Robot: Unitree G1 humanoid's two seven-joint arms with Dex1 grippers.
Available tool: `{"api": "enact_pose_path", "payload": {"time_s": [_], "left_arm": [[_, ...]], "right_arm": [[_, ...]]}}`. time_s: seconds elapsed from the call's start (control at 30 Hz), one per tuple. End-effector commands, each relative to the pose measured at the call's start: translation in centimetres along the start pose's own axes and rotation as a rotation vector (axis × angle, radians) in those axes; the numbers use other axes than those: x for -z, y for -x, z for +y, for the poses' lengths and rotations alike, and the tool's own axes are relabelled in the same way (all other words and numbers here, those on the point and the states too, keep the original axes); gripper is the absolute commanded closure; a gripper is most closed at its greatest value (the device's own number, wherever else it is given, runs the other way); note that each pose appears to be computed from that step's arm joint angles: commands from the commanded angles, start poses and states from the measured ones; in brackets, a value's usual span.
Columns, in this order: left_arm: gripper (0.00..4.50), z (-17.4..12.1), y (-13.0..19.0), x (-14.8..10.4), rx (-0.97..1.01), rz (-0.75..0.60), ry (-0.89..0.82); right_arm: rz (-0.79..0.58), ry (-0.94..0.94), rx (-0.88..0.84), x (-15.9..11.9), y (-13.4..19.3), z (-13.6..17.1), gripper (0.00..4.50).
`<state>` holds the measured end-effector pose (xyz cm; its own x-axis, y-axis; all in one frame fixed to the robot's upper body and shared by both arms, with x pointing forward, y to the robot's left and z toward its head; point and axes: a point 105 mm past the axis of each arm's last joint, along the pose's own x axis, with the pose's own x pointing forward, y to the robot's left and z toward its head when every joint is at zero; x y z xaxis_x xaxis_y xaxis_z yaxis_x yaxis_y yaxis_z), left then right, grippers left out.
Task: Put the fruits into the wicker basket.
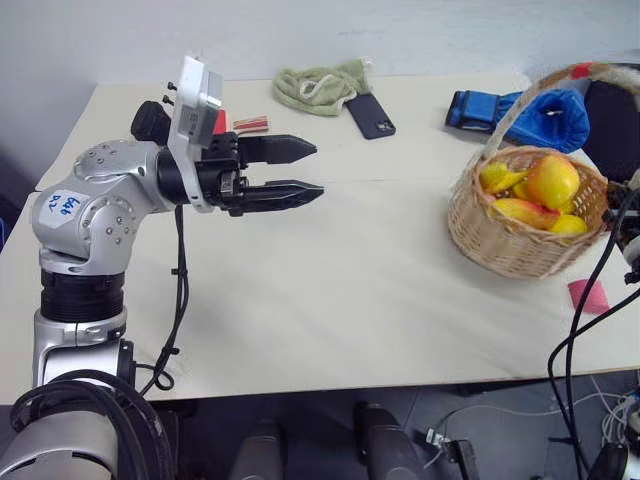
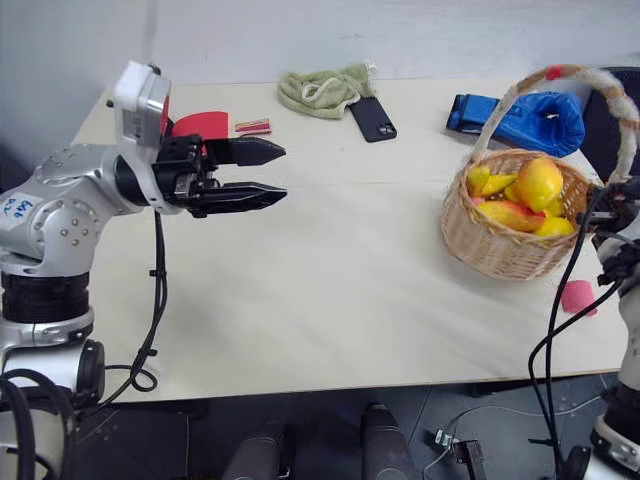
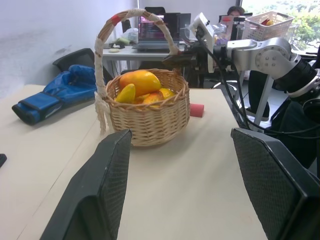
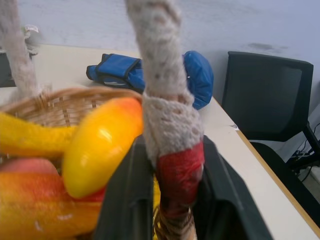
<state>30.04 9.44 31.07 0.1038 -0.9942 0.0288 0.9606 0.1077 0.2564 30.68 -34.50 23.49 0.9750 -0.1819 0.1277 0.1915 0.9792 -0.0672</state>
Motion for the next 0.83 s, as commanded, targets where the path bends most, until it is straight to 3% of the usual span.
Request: {"api": "enact_pose_path", "payload": {"time_s": [0.03, 0.23, 0.37, 0.6, 0.67, 0.77, 0.83], "left_arm": [[1.19, 0.1, 0.1, -1.1, 0.004, -0.011, -0.052], [1.19, 0.2, 0.1, -1.1, 0.008, -0.014, -0.049], [1.19, 0.3, 0.5, -0.9, 0.002, -0.008, -0.042], [1.19, 0.8, 2.9, -0.7, -0.025, 0.045, -0.043], [1.19, 0.8, 3.5, -0.8, -0.024, 0.055, -0.045], [1.19, 1.1, 4.6, -0.8, -0.032, 0.085, -0.046], [1.19, 1.1, 4.8, -0.7, -0.028, 0.092, -0.046]], "right_arm": [[-0.037, 0.010, -0.005, -0.6, 0.7, 0.2, 2.25], [0.000, 0.048, -0.043, -1.0, 2.4, 0.2, 0.13], [0.065, 0.153, -0.173, -2.5, 5.3, 0.9, 0.06], [0.267, 0.167, -0.435, -6.3, 13.0, -2.3, 0.06], [0.294, 0.141, -0.451, -7.2, 14.5, -3.6, 0.06], [0.307, 0.102, -0.340, -7.7, 16.0, -8.0, 0.06], [0.315, 0.095, -0.348, -7.4, 16.3, -8.4, 0.06]]}}
